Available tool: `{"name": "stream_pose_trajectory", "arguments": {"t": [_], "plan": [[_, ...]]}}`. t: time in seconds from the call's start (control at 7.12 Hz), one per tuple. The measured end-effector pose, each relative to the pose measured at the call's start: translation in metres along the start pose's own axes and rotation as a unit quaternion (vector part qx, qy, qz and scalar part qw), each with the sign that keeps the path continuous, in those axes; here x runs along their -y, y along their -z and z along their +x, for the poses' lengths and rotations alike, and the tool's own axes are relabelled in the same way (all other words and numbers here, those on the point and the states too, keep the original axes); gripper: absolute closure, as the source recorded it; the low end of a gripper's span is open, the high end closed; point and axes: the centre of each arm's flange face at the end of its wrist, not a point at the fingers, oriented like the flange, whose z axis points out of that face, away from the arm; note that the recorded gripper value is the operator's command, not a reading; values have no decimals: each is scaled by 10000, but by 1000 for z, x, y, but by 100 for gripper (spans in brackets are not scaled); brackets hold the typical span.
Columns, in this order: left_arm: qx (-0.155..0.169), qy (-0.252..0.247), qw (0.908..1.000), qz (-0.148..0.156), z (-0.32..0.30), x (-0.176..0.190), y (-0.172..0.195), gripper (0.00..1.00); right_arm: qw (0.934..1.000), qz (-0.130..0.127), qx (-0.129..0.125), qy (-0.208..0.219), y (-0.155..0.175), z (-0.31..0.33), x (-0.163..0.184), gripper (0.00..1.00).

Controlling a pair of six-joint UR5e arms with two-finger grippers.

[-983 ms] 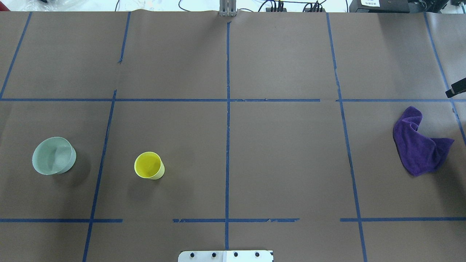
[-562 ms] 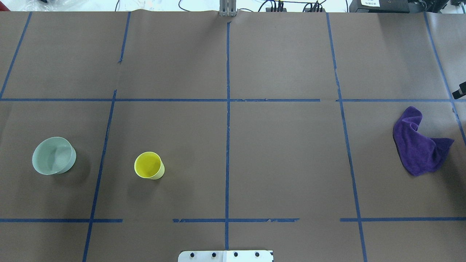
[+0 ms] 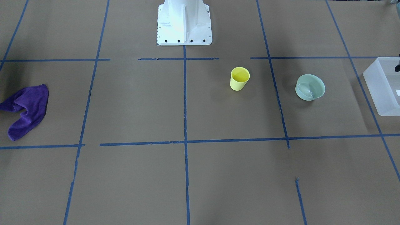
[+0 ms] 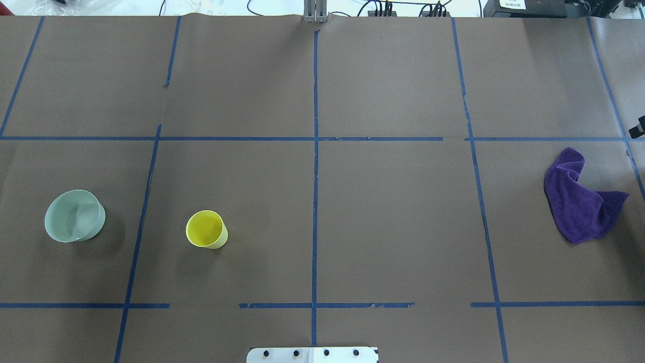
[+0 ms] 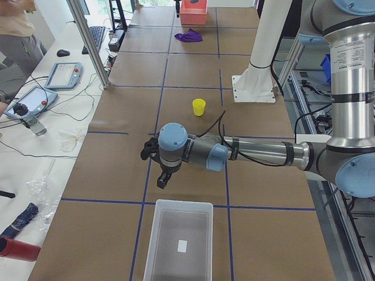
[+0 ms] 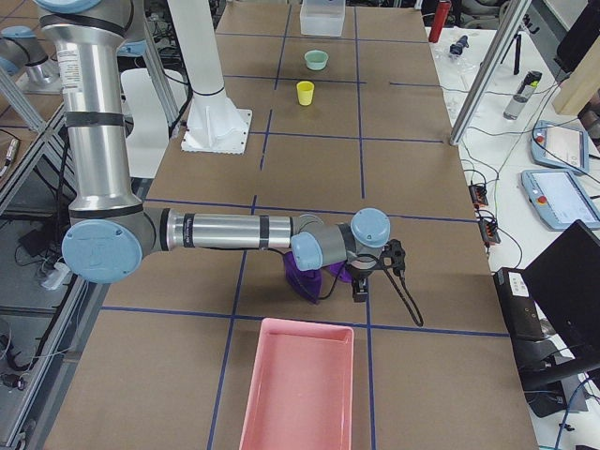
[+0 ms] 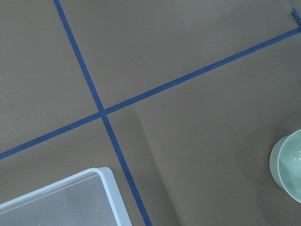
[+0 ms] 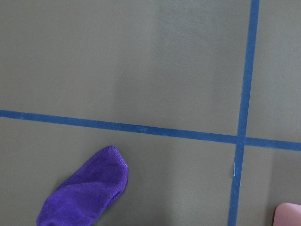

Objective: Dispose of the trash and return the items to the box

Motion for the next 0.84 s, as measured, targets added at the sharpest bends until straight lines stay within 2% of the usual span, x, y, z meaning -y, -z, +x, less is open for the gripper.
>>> {"name": "stream_pose_trajectory", "arguments": {"t": [0.42, 0.84], "plan": [[-107, 65, 9989, 454, 19, 9, 0, 0, 10000, -21, 27, 13, -2, -2, 1, 0], [-444, 772, 9955, 310, 86, 30, -24, 0, 9999, -74, 45, 110, -9, -11, 2, 0]]}}
